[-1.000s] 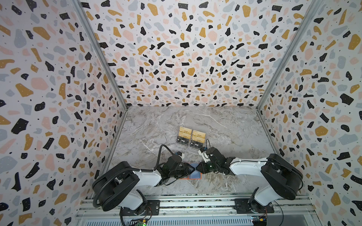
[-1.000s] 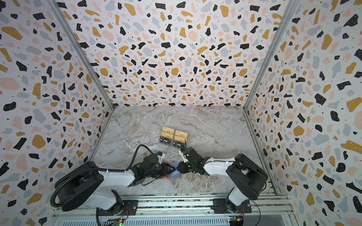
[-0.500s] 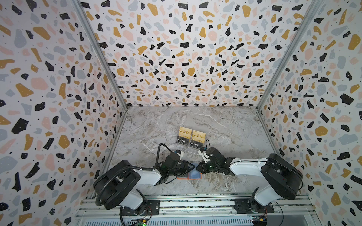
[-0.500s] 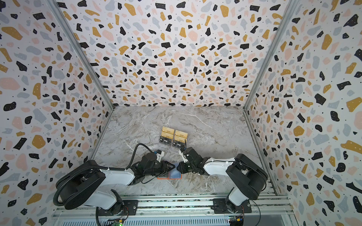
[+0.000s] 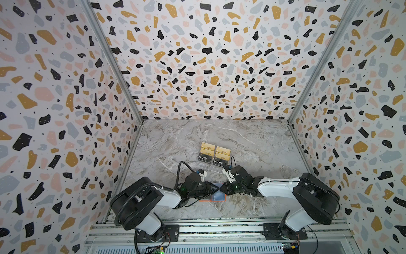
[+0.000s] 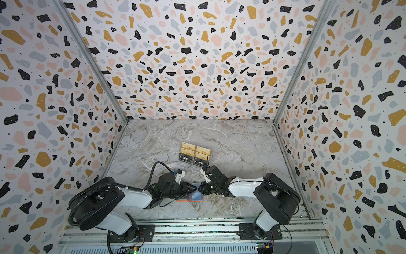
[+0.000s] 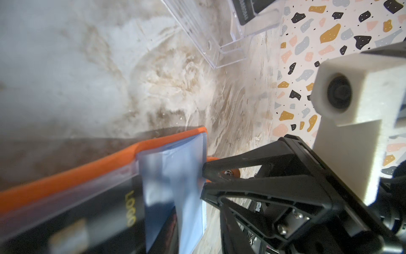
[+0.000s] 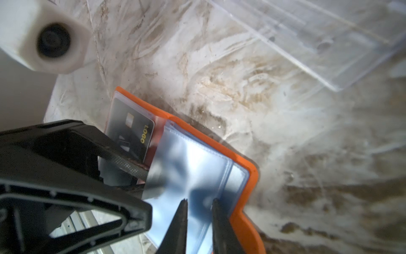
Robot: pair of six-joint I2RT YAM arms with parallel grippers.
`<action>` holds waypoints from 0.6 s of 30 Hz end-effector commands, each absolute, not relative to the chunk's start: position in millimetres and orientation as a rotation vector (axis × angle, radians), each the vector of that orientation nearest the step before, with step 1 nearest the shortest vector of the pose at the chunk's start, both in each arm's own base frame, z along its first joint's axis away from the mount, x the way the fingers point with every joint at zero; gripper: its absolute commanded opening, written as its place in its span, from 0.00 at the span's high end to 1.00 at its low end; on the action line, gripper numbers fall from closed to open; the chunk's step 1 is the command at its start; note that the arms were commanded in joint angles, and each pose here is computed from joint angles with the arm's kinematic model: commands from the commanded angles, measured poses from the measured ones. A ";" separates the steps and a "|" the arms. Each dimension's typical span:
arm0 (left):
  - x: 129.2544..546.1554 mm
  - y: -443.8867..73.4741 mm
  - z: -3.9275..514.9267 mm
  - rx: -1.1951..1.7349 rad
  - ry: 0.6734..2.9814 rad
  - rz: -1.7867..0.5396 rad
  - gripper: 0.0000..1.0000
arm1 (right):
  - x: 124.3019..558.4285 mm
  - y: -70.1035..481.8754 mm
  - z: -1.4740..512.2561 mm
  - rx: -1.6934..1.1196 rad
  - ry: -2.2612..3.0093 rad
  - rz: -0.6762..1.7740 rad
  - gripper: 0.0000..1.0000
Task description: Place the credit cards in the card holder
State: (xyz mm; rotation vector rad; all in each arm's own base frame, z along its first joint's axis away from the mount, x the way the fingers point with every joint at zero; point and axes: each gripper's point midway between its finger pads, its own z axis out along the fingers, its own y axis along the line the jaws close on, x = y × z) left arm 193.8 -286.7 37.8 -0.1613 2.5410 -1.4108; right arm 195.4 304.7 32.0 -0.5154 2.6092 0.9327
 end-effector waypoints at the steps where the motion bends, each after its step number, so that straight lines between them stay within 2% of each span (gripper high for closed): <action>1: 195.7 -287.8 40.0 -0.135 2.512 -1.424 0.73 | 196.9 302.1 43.4 -0.505 2.599 0.905 0.78; 7: 199.0 -288.3 39.8 -0.137 2.509 -1.413 0.90 | 197.4 300.7 52.9 -0.491 2.575 0.915 0.78; 12: 202.9 -286.9 40.4 -0.143 2.506 -1.396 0.99 | 197.0 300.1 54.2 -0.485 2.573 0.922 0.78; 18: 204.7 -284.6 43.1 -0.137 2.504 -1.381 1.00 | 196.6 296.6 53.4 -0.471 2.577 0.933 0.78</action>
